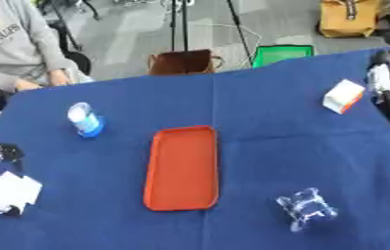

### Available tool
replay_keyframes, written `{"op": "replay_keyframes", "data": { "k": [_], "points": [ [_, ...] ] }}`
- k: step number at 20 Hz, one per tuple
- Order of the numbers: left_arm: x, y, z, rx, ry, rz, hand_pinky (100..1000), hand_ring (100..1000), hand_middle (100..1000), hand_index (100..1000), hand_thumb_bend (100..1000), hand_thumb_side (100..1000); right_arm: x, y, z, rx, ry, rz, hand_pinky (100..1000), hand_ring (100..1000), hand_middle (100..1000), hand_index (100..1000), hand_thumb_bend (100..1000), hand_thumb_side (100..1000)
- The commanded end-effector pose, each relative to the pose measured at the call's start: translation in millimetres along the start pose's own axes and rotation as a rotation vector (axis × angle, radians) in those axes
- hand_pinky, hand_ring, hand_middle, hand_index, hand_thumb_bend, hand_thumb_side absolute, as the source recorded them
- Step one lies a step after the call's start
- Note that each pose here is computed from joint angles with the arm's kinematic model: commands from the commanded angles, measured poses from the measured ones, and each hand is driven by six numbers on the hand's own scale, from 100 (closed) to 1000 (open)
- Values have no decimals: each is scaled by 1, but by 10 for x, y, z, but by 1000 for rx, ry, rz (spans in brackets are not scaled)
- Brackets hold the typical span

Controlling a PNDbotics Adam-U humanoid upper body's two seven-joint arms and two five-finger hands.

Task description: Pick up objects on the table and place them in the box.

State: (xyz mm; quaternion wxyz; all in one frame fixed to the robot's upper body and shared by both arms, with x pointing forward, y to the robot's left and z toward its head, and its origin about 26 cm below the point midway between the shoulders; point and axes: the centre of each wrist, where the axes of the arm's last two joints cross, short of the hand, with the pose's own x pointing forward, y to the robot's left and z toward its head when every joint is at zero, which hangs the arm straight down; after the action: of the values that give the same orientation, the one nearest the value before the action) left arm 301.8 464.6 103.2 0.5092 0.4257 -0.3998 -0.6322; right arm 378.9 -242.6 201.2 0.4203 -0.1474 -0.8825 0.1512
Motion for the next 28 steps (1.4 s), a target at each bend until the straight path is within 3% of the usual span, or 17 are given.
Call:
{"op": "replay_keyframes", "data": {
  "k": [1, 16, 19, 22, 25, 28],
  "points": [
    [-81, 124, 33, 31, 28, -29, 921, 840, 802, 688, 867, 463, 64, -29, -58, 3, -28, 4, 695, 535, 620, 851, 100, 488],
    [-3, 36, -86, 29, 38, -38, 906, 814, 775, 641, 800, 436, 86, 6, -93, 11, -37, -4, 694, 533, 620, 851, 100, 494],
    [6, 31, -104, 25, 40, -45, 898, 803, 762, 615, 764, 374, 95, 6, -103, 11, -41, -4, 694, 533, 620, 851, 100, 496],
    [15, 26, -118, 27, 46, -52, 897, 802, 761, 613, 762, 373, 95, 4, -106, 12, -42, -4, 694, 533, 620, 851, 100, 496],
    [19, -6, -133, 36, 60, -43, 873, 776, 741, 588, 643, 302, 99, 2, -110, 11, -43, -5, 694, 532, 620, 851, 100, 495],
    [18, -34, -141, 36, 68, -41, 872, 774, 741, 587, 628, 289, 99, -1, -114, 9, -43, -4, 694, 532, 620, 851, 100, 495]
  ]
}}
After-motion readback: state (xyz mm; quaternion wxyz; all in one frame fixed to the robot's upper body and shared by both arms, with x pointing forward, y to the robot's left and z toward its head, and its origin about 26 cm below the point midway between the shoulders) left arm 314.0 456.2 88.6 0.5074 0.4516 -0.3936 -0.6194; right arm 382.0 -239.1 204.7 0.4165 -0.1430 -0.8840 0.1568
